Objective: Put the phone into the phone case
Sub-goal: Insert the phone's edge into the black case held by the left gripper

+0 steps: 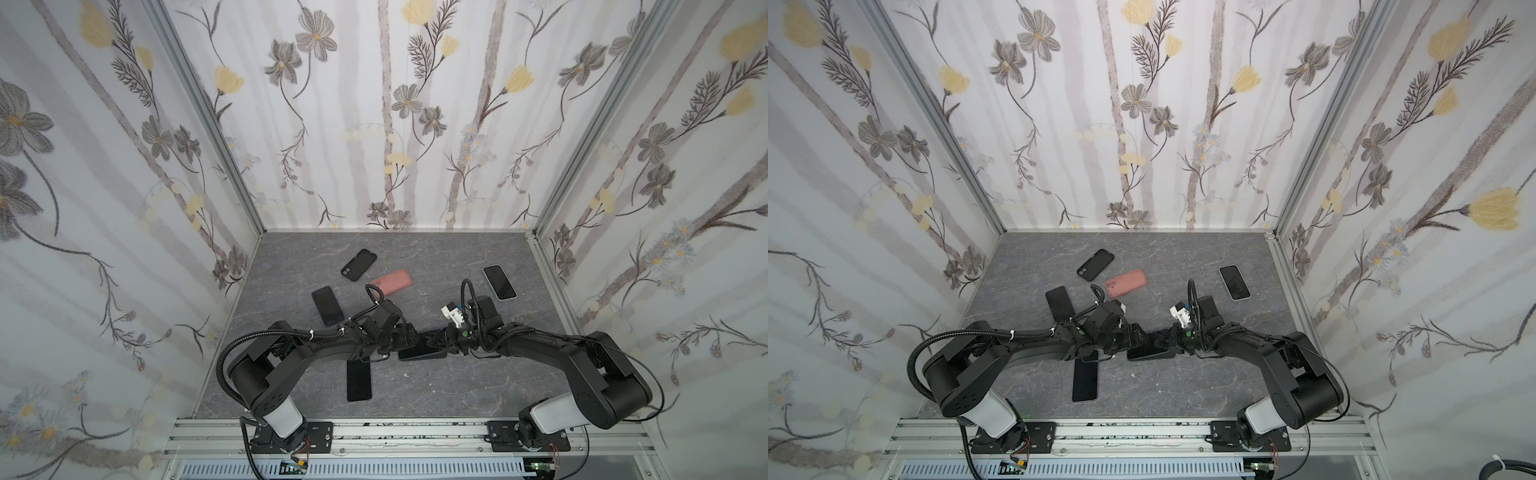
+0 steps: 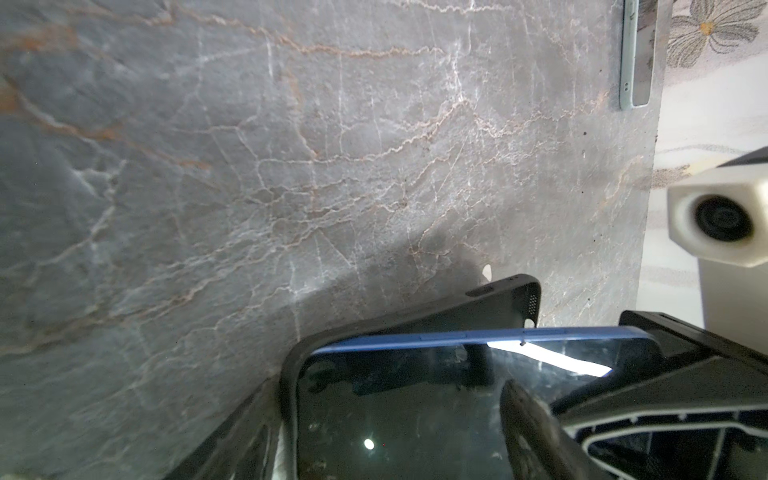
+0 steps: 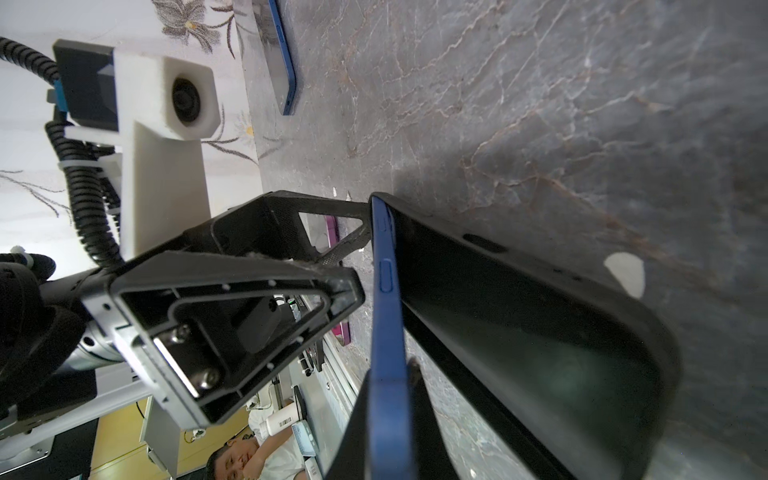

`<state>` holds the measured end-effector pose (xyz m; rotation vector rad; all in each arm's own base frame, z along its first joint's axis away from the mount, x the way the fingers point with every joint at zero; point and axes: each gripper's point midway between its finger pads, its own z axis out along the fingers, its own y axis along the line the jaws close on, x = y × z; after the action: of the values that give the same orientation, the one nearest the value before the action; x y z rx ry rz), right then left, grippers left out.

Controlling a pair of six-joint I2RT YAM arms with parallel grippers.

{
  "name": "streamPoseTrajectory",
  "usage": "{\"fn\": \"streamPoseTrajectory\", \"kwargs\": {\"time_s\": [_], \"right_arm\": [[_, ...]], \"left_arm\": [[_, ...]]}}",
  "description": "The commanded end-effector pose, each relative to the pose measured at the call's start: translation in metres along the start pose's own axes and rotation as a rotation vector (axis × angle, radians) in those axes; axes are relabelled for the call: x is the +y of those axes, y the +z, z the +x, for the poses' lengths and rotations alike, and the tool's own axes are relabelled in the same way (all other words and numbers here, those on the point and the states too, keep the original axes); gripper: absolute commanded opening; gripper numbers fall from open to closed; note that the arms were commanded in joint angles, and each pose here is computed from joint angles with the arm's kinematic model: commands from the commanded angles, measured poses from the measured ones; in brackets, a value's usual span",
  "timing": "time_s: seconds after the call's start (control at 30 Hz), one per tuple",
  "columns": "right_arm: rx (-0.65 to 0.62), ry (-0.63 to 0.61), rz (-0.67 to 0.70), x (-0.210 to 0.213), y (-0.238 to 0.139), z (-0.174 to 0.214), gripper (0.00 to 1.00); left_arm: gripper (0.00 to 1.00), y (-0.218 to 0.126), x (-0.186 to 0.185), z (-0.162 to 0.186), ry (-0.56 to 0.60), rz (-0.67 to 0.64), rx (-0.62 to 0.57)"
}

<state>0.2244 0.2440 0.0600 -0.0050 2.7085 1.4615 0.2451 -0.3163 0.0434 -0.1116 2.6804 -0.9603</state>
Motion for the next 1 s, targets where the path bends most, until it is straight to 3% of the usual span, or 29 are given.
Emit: {"fn": "streamPoseTrajectory", "kwargs": {"time_s": [0.0, 0.6, 0.97], "right_arm": [[-0.038, 0.048, 0.193, -0.042, 0.0, 0.0, 0.0], [-0.015, 0.085, 0.291, -0.074, 0.004, 0.001, 0.16], [-0.051, 0.089, 0.352, -0.067, -0.011, -0.004, 0.29]], "left_arm": [[0.81, -0.002, -0.014, 0.0, -0.003, 0.071, 0.004], [0.81, -0.008, -0.01, 0.0, 0.001, 0.063, -0.002], [0.81, -0.017, -0.01, -0.006, 0.024, 0.056, -0.023]]}}
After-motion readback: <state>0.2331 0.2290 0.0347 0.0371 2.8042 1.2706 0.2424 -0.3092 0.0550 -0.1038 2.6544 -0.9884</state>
